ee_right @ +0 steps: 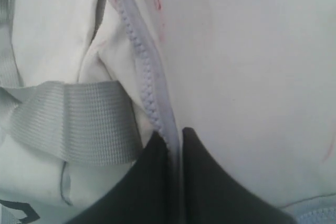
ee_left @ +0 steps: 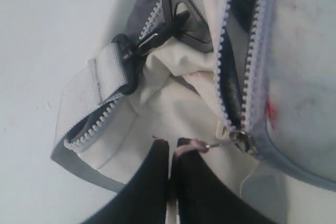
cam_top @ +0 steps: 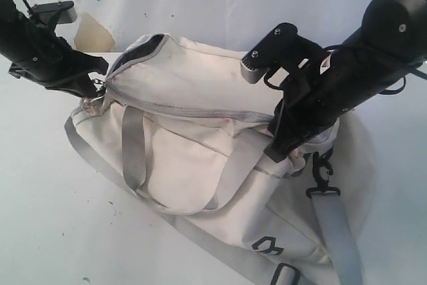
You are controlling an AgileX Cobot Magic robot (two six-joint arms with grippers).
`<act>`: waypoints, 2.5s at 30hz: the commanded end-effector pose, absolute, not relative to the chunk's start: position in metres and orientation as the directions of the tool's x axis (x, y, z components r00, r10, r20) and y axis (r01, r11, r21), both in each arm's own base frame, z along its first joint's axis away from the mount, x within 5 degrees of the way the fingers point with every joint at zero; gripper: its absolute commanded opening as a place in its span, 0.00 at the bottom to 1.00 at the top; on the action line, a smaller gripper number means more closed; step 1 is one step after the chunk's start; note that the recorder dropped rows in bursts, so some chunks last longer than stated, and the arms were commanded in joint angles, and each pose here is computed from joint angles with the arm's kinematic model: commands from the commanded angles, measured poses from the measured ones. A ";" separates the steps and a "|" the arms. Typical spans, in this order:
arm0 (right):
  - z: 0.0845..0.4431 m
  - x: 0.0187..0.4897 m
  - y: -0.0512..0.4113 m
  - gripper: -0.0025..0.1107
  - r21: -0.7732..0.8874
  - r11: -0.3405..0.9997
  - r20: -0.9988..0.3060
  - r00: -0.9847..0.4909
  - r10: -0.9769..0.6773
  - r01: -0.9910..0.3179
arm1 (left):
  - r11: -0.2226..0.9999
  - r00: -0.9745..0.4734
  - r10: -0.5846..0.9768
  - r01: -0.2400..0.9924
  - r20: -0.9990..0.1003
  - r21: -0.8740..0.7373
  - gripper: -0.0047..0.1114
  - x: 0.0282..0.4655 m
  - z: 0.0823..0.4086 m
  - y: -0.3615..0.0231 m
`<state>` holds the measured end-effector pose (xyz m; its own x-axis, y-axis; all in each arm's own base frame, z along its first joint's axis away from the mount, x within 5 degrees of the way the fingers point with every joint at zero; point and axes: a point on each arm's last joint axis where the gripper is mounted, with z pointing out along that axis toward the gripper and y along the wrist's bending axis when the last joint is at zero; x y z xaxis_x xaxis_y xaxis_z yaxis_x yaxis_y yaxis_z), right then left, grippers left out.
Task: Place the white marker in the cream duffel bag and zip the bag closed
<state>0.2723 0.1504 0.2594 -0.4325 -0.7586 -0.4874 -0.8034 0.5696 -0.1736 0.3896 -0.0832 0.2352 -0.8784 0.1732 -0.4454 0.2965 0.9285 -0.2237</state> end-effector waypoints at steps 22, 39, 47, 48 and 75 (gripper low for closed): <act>0.250 0.321 0.056 0.02 -0.208 0.832 -0.416 -0.724 -0.551 -0.514 | 0.889 -0.893 0.178 0.326 -0.413 -0.323 0.04 0.341 0.302 -0.080; 0.265 0.317 0.066 0.52 -0.076 0.876 -0.504 -0.740 -0.446 -0.476 | 0.875 -0.883 0.229 0.371 -0.410 -0.311 0.04 0.345 0.295 -0.081; 0.302 0.305 0.094 0.52 0.063 0.819 -0.676 -0.628 -0.386 -0.570 | 0.854 -0.875 0.239 0.396 -0.422 -0.337 0.04 0.349 0.290 -0.085; 0.303 0.304 0.099 0.52 0.070 0.806 -0.688 -0.613 -0.388 -0.588 | 0.851 -0.873 0.241 0.400 -0.424 -0.340 0.04 0.349 0.290 -0.085; 0.239 0.291 0.294 0.58 -0.027 0.610 -0.825 -0.327 -0.461 -0.792 | 0.795 -0.850 0.280 0.466 -0.446 -0.388 0.04 0.346 0.293 -0.092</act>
